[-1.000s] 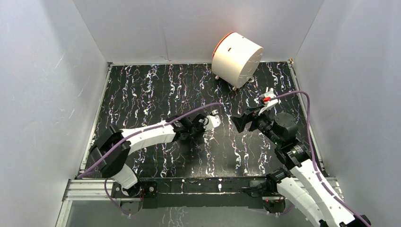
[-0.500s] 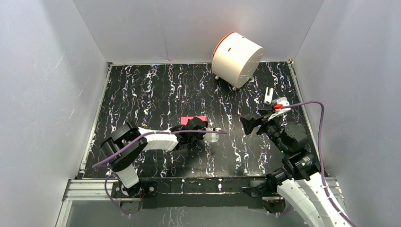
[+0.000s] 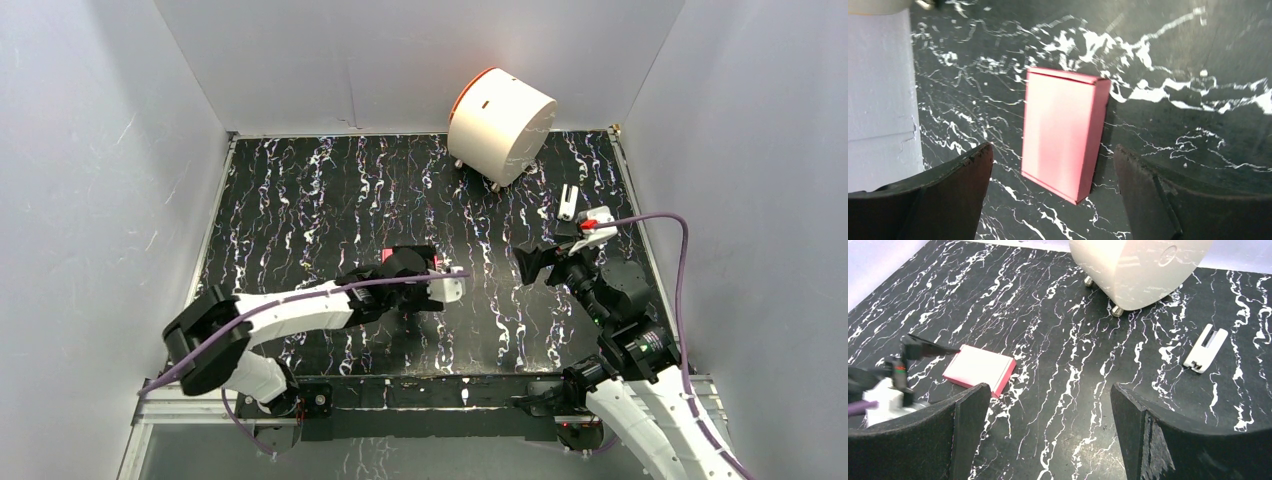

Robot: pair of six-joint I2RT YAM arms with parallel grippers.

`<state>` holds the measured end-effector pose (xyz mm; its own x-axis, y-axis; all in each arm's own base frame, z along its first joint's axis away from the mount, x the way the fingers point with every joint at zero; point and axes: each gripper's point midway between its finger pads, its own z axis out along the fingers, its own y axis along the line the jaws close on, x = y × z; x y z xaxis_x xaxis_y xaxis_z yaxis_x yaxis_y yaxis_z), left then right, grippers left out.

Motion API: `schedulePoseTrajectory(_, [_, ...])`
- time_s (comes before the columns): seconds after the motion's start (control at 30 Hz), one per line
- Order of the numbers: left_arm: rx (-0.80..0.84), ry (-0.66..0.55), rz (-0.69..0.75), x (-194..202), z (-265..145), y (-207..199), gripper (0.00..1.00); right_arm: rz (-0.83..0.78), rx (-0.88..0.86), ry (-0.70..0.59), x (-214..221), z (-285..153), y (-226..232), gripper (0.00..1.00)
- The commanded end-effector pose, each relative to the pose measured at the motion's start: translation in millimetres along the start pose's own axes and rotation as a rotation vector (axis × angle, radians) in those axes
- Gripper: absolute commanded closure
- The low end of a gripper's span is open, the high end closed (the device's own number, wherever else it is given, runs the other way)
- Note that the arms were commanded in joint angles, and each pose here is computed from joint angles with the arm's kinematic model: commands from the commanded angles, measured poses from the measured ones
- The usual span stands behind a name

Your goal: Fold the paper box

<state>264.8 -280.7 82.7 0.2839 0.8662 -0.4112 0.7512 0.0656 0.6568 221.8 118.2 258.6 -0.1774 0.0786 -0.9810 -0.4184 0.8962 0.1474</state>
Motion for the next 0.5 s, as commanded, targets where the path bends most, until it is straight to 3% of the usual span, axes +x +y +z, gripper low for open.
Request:
schedulePoseTrajectory(0.0, [-0.115, -0.074, -0.287, -27.1, -36.9, 39.7, 0.11, -0.014, 0.045, -0.075, -33.3, -8.2, -5.8, 0.02])
schedulePoseTrajectory(0.13, [-0.229, -0.010, -0.584, -5.0, -53.4, 77.4, 0.08, -0.020, 0.082, -0.082, -38.5, -12.8, -12.2, 0.01])
schedulePoseTrajectory(0.33, [-0.390, 0.052, -1.019, 60.7, -87.2, 120.0, 0.05, -0.041, 0.162, -0.096, -48.7, -24.0, -26.0, 0.02])
schedulePoseTrajectory(0.47, [-0.517, 0.001, -1.316, 97.7, -125.2, 134.4, 0.03, -0.057, 0.193, -0.108, -52.6, -30.8, -31.9, 0.02])
